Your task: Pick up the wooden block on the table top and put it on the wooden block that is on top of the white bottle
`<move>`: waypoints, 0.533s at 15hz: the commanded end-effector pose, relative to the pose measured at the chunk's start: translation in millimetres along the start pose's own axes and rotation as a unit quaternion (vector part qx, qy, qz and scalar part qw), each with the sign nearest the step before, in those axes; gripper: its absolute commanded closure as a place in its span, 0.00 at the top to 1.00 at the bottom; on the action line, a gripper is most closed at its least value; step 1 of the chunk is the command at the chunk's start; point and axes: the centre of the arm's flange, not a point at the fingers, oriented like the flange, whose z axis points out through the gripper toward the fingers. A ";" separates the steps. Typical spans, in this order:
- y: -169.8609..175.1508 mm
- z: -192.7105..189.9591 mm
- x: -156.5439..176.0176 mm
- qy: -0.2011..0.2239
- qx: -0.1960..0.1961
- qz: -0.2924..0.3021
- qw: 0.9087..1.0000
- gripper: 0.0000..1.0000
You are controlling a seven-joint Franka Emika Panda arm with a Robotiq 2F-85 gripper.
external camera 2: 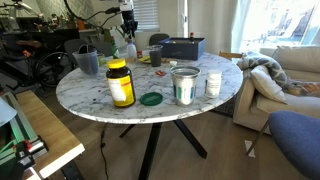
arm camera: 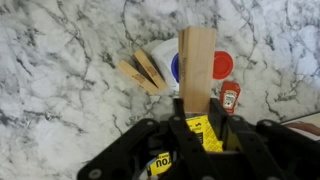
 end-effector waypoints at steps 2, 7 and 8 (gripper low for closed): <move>-8.4 4.5 -1.3 0.006 0.002 0.005 1.000 0.08; -10.6 7.2 -1.8 0.006 0.001 0.004 1.000 0.08; -10.7 7.6 -1.8 0.006 0.000 0.005 1.000 0.08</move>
